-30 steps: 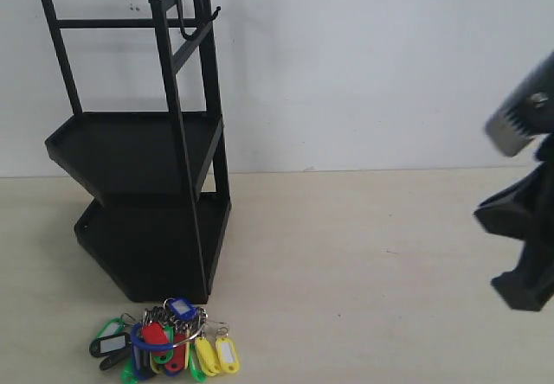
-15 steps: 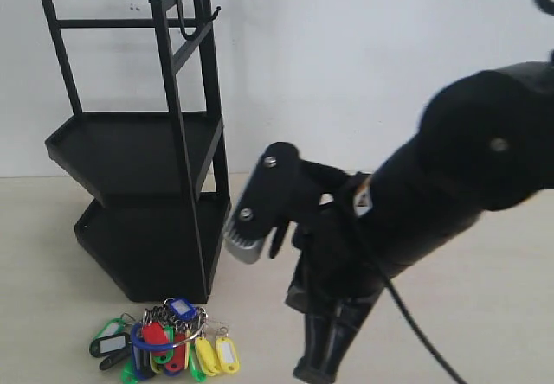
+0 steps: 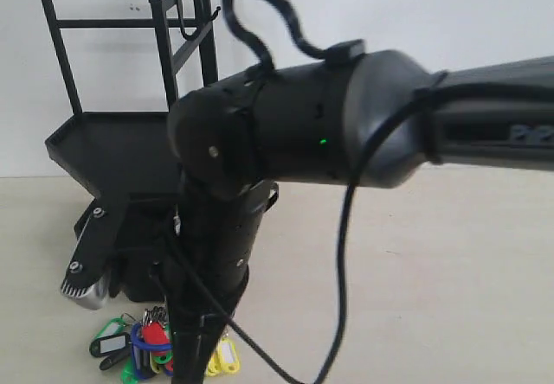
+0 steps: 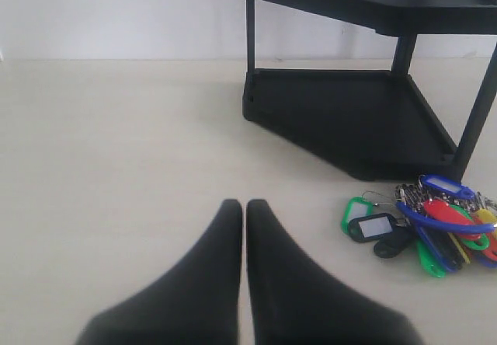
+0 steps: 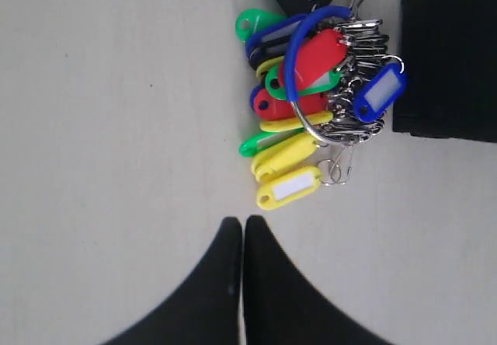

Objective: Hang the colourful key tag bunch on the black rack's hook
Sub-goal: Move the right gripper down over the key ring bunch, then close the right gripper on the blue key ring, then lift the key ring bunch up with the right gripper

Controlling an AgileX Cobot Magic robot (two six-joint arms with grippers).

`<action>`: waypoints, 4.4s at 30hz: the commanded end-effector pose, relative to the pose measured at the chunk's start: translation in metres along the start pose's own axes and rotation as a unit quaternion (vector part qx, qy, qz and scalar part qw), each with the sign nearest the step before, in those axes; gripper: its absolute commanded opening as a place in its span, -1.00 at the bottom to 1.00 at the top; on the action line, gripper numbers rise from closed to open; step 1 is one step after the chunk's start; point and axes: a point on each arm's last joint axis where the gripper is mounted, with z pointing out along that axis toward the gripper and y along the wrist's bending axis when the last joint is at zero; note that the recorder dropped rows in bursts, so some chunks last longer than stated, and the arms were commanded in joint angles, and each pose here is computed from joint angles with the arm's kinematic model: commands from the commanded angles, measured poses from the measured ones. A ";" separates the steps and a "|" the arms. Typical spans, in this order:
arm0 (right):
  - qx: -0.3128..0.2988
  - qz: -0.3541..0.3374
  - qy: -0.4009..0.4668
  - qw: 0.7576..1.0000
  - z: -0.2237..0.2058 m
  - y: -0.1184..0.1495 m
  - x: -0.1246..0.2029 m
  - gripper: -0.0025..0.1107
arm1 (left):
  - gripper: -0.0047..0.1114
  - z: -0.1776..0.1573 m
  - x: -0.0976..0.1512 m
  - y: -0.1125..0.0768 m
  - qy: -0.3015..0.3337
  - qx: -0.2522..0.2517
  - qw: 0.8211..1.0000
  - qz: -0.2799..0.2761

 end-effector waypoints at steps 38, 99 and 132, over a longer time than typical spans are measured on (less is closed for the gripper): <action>0.106 -0.019 0.022 0.994 0.115 -0.014 -0.050 -0.24 | -0.84 0.000 -0.002 0.000 -0.009 -0.001 1.000 -0.009; 0.014 0.265 -0.073 0.962 -0.104 -0.008 -0.037 -0.96 | -0.84 0.000 -0.002 0.000 -0.009 -0.001 1.000 -0.009; 0.204 0.407 -0.189 0.870 -0.262 -0.049 0.070 -0.96 | -0.84 0.000 -0.002 0.000 -0.009 -0.001 1.000 -0.009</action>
